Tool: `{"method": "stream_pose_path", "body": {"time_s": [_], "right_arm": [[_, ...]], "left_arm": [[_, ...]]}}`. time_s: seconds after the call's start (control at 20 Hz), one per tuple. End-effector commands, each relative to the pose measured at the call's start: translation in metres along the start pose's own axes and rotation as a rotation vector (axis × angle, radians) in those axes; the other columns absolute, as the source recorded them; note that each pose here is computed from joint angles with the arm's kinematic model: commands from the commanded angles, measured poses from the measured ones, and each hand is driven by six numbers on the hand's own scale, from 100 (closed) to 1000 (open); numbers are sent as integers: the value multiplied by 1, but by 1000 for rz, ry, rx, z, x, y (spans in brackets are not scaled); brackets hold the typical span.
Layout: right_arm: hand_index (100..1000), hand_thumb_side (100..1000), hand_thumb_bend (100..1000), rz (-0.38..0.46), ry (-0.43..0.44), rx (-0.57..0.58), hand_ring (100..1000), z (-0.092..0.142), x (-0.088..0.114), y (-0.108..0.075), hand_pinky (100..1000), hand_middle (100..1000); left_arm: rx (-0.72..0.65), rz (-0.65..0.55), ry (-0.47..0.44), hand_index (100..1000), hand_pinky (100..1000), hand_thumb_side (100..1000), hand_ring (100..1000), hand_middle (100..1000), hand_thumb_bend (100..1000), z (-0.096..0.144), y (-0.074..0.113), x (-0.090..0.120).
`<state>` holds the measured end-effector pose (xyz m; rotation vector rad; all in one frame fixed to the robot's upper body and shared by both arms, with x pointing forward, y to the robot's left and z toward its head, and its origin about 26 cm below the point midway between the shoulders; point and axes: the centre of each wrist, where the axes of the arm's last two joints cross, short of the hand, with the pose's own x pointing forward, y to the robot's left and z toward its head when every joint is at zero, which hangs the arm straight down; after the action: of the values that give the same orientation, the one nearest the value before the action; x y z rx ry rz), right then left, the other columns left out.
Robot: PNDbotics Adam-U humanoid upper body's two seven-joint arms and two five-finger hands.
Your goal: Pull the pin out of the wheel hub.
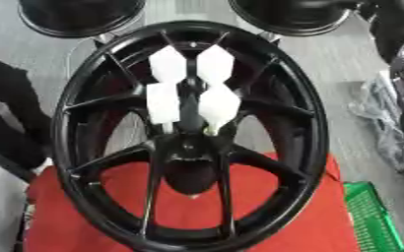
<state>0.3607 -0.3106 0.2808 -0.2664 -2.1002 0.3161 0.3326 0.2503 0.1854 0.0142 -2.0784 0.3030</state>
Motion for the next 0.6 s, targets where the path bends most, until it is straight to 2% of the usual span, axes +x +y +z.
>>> {"method": "stream_pose_path", "body": {"time_s": [0.05, 0.1, 0.15, 0.35, 0.6], "right_arm": [[832, 429, 100, 175, -87, 96, 771, -12, 33, -7, 788, 765], [832, 474, 100, 221, -110, 129, 772, -15, 40, -6, 789, 763], [832, 401, 100, 263, -129, 161, 772, -18, 47, -5, 789, 765], [830, 322, 100, 419, -211, 289, 773, -27, 74, -4, 796, 762], [830, 338, 100, 611, -240, 456, 776, -20, 88, 0, 803, 764]], "left_arm": [[0, -38, -25, 687, 575, 624, 863, 784, 393, -4, 7, 7], [0, -41, -23, 687, 575, 624, 864, 784, 393, -4, 8, 6], [0, -43, -22, 687, 575, 624, 864, 785, 392, -4, 8, 6], [-5, -54, -18, 687, 574, 627, 866, 785, 391, -4, 10, 5], [-18, -64, -14, 687, 575, 628, 867, 786, 390, -4, 11, 5]]}}
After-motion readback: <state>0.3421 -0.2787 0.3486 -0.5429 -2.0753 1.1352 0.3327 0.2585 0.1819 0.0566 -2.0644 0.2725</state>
